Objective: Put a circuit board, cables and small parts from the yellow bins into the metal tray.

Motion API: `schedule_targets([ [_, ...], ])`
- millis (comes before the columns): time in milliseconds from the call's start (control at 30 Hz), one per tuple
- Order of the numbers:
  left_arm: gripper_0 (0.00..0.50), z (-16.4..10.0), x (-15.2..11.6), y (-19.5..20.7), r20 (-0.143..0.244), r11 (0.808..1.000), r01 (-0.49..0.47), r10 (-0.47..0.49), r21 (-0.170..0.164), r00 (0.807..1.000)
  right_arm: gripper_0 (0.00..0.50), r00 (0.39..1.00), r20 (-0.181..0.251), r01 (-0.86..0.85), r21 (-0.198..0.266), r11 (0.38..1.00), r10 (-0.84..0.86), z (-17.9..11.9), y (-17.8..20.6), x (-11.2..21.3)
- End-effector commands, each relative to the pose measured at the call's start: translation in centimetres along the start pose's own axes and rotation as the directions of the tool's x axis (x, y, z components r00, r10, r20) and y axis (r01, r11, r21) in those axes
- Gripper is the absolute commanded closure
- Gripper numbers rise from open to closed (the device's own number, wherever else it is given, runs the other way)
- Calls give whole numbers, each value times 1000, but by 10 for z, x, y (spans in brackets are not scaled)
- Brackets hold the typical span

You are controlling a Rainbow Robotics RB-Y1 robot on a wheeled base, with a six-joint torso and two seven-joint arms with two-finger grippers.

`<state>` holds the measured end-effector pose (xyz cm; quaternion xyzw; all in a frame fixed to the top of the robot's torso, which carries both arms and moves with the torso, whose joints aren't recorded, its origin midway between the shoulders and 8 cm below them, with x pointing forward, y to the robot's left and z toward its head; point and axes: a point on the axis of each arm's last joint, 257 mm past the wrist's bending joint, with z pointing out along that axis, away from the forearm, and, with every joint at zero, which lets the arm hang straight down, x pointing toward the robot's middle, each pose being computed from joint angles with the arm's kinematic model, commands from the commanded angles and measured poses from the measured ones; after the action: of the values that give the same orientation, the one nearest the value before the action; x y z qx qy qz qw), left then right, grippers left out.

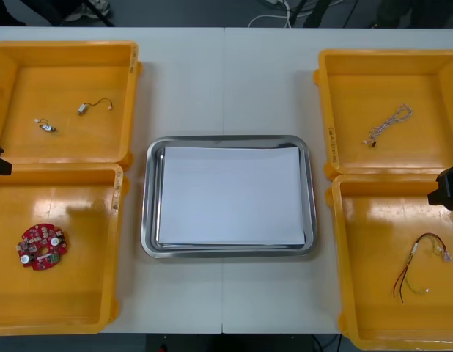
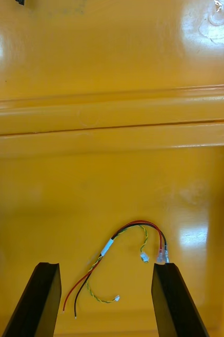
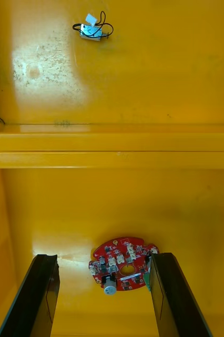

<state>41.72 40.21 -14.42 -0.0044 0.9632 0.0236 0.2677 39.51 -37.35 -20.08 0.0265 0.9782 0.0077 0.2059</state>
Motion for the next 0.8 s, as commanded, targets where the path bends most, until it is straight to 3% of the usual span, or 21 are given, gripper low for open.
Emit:
schedule_targets([
  [33,0,-8,2,9,10,999,-13,14,-33,1000,0,1000,20,13,-7,1000,-12,-4,4,-6],
  [800,0,-8,2,9,10,999,-13,14,-33,1000,0,1000,20,13,-7,1000,-12,-4,4,-6],
])
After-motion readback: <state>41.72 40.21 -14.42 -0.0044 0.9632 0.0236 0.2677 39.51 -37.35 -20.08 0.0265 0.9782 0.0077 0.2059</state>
